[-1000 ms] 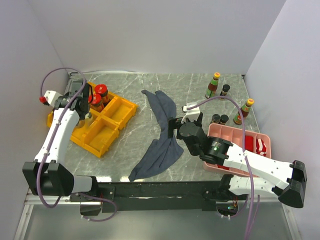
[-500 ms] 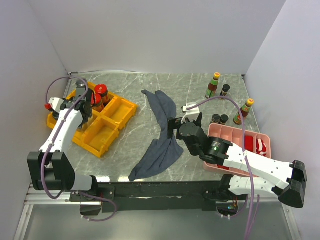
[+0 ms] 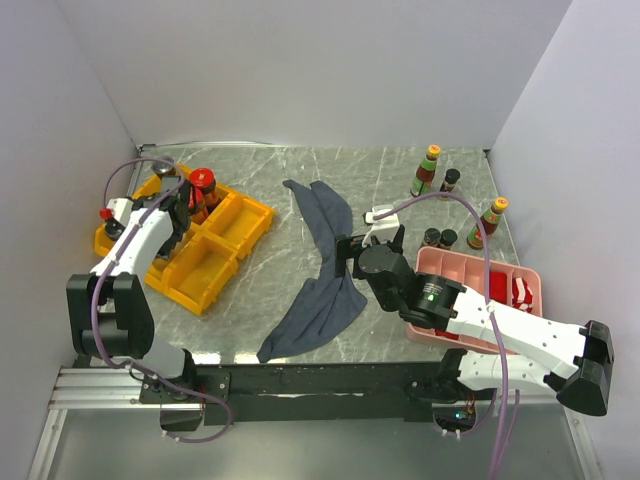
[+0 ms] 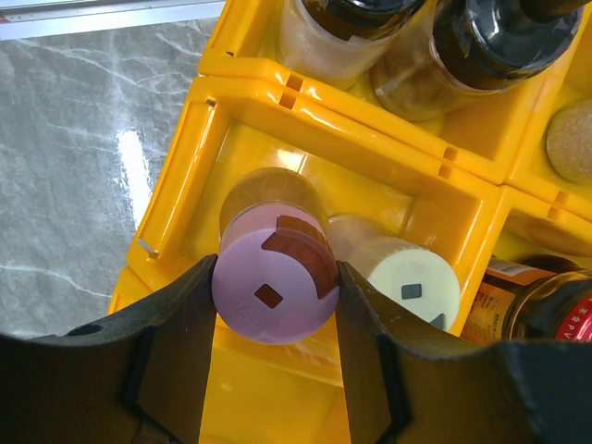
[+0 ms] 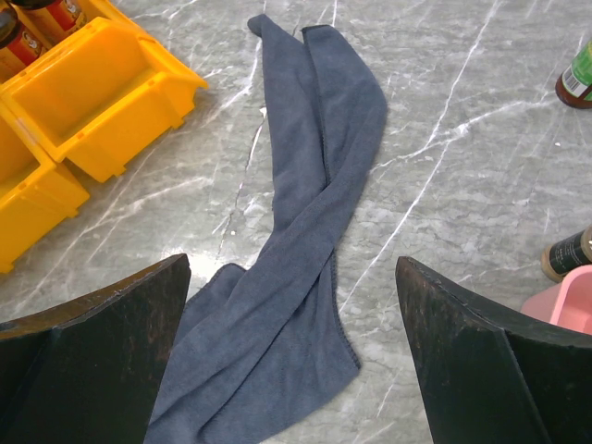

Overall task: Organize the condiment bottles
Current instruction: Place the bottle in the storage box.

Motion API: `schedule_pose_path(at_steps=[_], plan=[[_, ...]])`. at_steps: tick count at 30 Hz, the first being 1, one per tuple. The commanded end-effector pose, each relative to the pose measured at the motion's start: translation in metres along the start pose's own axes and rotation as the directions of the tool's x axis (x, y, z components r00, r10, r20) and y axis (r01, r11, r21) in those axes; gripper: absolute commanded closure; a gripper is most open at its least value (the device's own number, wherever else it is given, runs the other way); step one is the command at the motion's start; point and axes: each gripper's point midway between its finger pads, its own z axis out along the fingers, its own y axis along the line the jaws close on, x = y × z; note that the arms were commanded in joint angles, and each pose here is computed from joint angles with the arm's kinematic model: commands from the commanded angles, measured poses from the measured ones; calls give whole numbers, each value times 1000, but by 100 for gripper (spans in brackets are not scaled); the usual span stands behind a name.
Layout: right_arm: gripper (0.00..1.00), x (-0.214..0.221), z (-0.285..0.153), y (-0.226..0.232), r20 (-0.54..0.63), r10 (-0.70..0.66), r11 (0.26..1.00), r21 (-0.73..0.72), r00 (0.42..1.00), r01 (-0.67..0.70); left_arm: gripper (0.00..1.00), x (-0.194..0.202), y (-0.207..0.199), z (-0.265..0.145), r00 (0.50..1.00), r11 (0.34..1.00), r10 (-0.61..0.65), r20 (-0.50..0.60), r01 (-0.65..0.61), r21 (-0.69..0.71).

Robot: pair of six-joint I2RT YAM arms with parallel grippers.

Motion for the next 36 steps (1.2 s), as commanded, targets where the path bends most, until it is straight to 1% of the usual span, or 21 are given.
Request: schedule_pose_path(at_steps=[1, 2, 3, 5, 15, 21, 25, 27, 28, 31, 36], plan=[[0, -17, -2, 0, 41, 41, 999, 1, 998, -41, 70, -6, -12, -3, 998, 996, -54, 15, 53, 67], [0, -17, -3, 0, 41, 41, 999, 1, 998, -41, 68, -6, -12, -3, 998, 996, -55, 14, 54, 75], [0, -16, -2, 0, 39, 39, 999, 2, 998, -39, 63, -6, -17, -4, 998, 993, -68, 10, 66, 98], [0, -17, -3, 0, 40, 40, 999, 2, 998, -40, 57, -3, -16, -3, 998, 991, -59, 2, 58, 118], [0, -17, -2, 0, 40, 39, 999, 0, 998, -39, 57, -3, -16, -2, 998, 990, -70, -1, 69, 120], [0, -16, -2, 0, 39, 37, 999, 6, 999, -37, 57, 4, -16, 3, 999, 994, -48, -12, 49, 98], [0, -17, -2, -1, 41, 38, 999, 6, 998, -38, 50, 4, -18, 3, 999, 994, -28, -16, 30, 101], [0, -17, -2, -1, 42, 39, 999, 4, 998, -39, 49, 4, -18, 2, 999, 994, -31, -18, 33, 105], [0, -17, -2, -1, 42, 39, 999, 4, 998, -39, 44, 4, -19, 2, 999, 993, -33, -18, 35, 111], [0, -17, -3, -1, 43, 40, 999, 4, 998, -40, 36, 6, -18, 2, 999, 993, -33, -25, 36, 110], [0, -17, -2, -1, 42, 39, 999, 6, 998, -39, 30, 2, -17, 0, 999, 994, -29, -19, 31, 101]])
